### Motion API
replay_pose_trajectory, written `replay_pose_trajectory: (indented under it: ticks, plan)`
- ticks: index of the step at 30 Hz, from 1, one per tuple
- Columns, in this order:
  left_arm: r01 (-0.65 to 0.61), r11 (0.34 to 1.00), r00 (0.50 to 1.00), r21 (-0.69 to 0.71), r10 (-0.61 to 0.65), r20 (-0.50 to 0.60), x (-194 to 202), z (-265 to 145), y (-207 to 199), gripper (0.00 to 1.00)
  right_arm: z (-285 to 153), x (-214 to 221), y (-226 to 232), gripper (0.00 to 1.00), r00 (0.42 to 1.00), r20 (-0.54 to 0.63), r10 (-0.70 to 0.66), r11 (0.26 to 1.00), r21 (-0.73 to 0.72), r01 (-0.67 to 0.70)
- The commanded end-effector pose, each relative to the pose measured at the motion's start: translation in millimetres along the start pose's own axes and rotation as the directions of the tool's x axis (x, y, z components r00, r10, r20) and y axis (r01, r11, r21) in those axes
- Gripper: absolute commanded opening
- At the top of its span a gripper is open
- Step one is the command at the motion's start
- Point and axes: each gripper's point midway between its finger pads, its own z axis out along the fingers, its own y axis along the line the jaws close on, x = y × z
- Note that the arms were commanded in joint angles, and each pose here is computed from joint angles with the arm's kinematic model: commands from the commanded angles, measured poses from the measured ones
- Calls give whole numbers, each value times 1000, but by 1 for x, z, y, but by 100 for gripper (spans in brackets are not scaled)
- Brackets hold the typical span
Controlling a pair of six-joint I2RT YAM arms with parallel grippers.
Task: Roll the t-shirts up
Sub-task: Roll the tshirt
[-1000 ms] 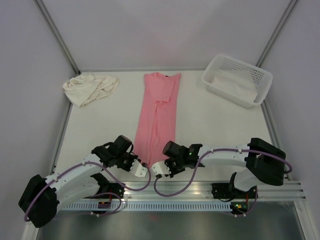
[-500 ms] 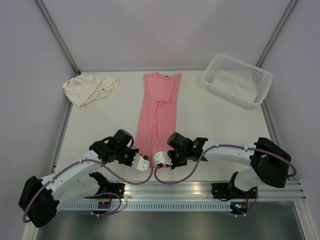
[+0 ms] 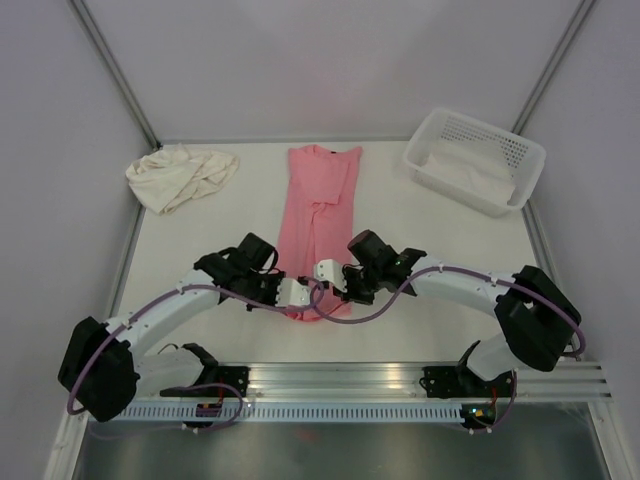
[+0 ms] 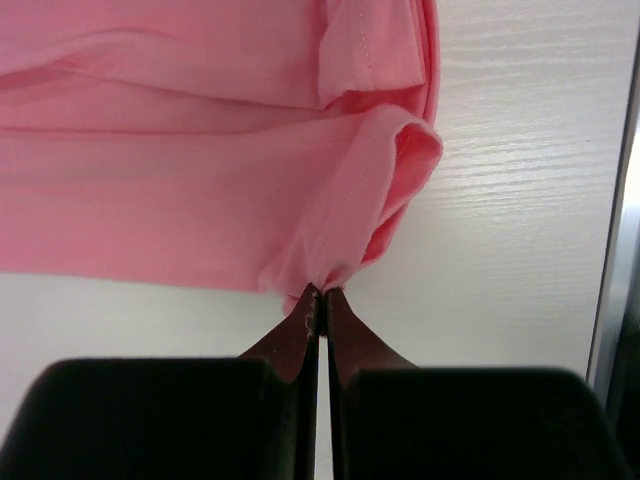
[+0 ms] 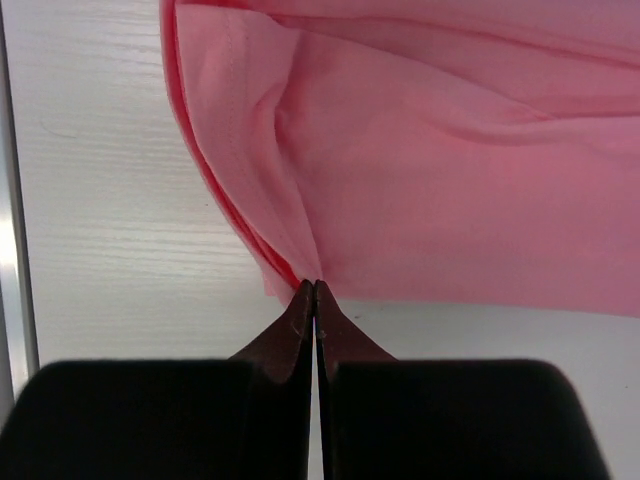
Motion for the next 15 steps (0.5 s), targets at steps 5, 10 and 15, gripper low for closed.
replay_pose_trajectory:
  ticks: [5, 10, 15]
  plan:
    - [129, 991, 991, 19, -129, -38, 7, 0, 25, 2, 2, -14, -26, 0, 989, 102, 110, 994, 9, -112]
    - [177, 984, 983, 31, -175, -52, 9, 6, 34, 2, -1, -12, -43, 0, 976, 138, 167, 984, 40, -174]
    - [216, 976, 975, 8, -215, -56, 15, 2, 50, 2, 1, -6, -50, 0, 972, 124, 201, 976, 54, -209]
